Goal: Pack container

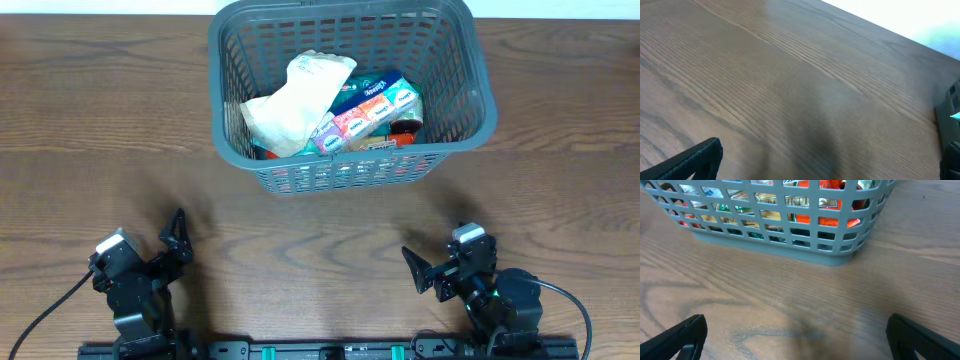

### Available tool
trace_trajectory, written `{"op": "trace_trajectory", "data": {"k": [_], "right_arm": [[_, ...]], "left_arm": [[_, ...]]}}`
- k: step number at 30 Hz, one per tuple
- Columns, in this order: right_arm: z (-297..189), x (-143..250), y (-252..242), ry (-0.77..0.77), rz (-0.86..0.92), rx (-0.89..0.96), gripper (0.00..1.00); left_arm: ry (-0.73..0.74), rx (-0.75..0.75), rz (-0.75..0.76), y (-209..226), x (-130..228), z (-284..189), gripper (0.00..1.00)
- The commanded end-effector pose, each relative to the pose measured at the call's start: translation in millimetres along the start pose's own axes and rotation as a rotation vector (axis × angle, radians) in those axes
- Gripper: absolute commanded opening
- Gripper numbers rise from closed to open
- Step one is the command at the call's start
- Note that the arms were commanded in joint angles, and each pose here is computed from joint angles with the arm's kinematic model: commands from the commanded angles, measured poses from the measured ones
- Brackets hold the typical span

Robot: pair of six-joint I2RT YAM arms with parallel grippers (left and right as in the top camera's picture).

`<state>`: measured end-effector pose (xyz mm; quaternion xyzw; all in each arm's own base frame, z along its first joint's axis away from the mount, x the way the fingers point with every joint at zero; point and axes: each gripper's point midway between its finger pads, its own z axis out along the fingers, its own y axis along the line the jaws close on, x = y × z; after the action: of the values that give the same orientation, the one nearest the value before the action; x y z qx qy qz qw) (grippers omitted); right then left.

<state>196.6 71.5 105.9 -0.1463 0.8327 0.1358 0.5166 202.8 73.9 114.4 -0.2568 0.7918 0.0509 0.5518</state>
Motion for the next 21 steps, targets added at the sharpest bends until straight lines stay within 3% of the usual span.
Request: {"op": "trace_trajectory", "data": {"k": [1,21], "right_arm": [[0.0,-0.4,4.1,-0.007,0.008,-0.019,0.99],[0.0,-0.4,4.1,-0.007,0.008,-0.019,0.99]], "left_arm": [[0.008,-0.013,-0.005,3.5,6.1,3.0,0.98],[0.008,-0.014,-0.005,3.6,6.0,3.0,0.99]]}}
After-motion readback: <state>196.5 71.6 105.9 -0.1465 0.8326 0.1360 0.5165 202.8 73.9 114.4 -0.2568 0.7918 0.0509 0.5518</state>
